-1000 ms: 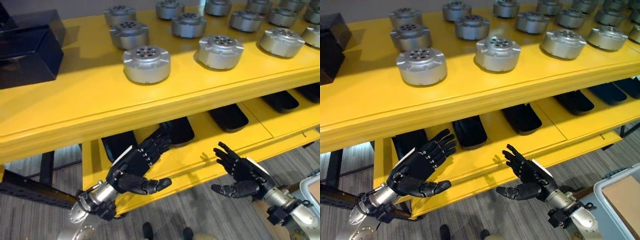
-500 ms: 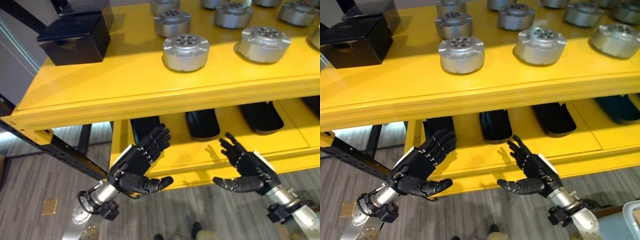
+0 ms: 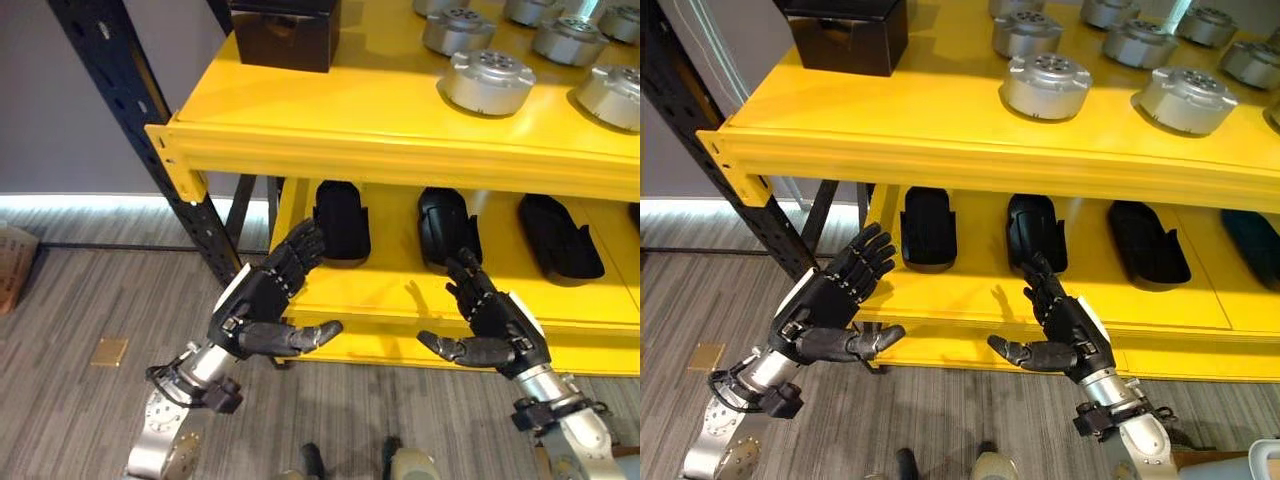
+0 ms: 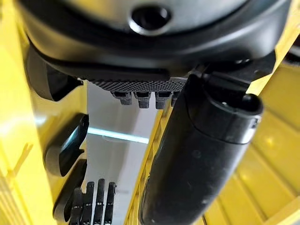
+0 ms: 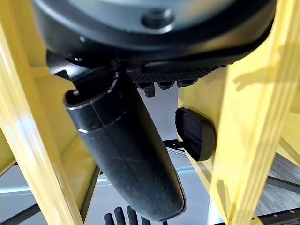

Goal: Move parts from the plastic box to the shelf.

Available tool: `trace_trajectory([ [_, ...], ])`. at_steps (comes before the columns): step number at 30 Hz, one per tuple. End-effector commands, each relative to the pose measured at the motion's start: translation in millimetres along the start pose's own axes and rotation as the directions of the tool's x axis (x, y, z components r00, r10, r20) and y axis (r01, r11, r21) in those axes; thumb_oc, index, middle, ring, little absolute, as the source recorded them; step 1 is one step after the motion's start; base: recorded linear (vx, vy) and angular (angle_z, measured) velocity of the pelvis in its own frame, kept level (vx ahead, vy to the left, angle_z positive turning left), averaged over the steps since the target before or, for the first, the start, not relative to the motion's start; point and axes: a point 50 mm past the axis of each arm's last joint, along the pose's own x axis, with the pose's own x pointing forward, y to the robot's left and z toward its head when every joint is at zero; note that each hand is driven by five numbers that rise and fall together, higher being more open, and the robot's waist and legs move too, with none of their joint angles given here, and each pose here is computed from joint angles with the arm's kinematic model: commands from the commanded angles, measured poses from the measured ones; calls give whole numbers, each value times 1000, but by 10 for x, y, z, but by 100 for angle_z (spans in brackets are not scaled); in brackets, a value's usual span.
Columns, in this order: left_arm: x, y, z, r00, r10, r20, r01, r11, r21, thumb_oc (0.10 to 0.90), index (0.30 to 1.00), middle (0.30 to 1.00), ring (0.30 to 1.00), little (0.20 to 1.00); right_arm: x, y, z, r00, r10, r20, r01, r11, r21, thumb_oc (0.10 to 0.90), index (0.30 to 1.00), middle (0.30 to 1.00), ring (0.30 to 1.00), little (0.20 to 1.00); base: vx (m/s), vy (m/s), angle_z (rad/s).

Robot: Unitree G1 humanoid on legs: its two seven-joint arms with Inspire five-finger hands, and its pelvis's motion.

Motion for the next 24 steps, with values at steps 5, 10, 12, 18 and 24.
trace_trajectory([
  [5,117,63,426,975,22,223,-58,986,158,900,1000,1000,1000,1000,240,-29,694,943,21,331,26,990,-137,900,1000,1000,1000,1000,-21,-188,0],
  [10,98,122,410,971,81,225,-117,982,150,900,1000,1000,1000,1000,223,-115,734,944,-28,329,88,982,-169,900,1000,1000,1000,1000,7,-133,-24],
  [12,78,136,406,971,97,219,-132,979,152,900,1000,1000,1000,1000,207,-133,746,944,-41,328,111,974,-198,900,1000,1000,1000,1000,18,-83,-11],
  [18,33,183,413,972,115,206,-148,977,151,900,1000,1000,1000,1000,161,-184,802,938,-69,340,146,967,-207,900,1000,1000,1000,1000,12,-33,-2],
  [24,42,192,416,973,121,196,-152,977,149,900,1000,1000,1000,1000,146,-163,790,938,-65,339,140,970,-199,900,1000,1000,1000,1000,0,0,0],
])
